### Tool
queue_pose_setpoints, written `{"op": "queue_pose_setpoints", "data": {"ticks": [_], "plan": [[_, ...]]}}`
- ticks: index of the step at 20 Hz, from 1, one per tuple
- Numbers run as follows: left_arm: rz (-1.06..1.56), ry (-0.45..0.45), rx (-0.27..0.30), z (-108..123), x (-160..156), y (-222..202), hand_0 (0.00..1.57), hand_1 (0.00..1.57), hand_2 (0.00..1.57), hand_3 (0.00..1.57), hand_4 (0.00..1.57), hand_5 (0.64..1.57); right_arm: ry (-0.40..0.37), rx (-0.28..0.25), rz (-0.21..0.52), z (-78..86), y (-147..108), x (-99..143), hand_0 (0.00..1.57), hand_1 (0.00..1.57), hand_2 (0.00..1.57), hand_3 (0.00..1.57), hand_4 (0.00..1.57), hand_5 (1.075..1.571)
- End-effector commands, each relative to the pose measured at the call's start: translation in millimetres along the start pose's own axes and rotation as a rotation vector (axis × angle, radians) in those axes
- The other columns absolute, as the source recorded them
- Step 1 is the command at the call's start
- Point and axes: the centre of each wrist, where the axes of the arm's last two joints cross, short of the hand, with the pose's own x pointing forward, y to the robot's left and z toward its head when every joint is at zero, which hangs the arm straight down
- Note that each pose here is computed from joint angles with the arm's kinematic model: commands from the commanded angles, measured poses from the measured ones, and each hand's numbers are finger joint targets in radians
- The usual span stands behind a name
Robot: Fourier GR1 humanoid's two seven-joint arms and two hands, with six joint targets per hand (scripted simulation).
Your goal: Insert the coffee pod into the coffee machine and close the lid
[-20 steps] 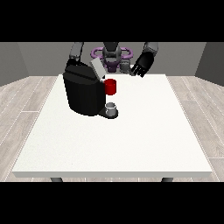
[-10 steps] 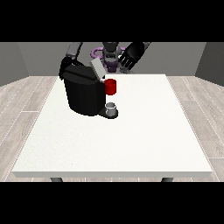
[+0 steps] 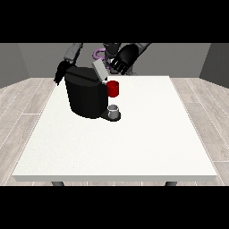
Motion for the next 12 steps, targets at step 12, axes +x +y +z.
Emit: {"op": "queue_pose_setpoints", "data": {"ticks": [12], "plan": [[-0.025, -0.011, 0.009, 0, -7, 16, 1.2, 1.2, 1.26, 1.23, 0.46, 1.571, -0.032, -0.026, 0.008, -16.7, -6, 29, 0.0, 0.0, 0.0, 0.0, 0.15, 1.571]]}}
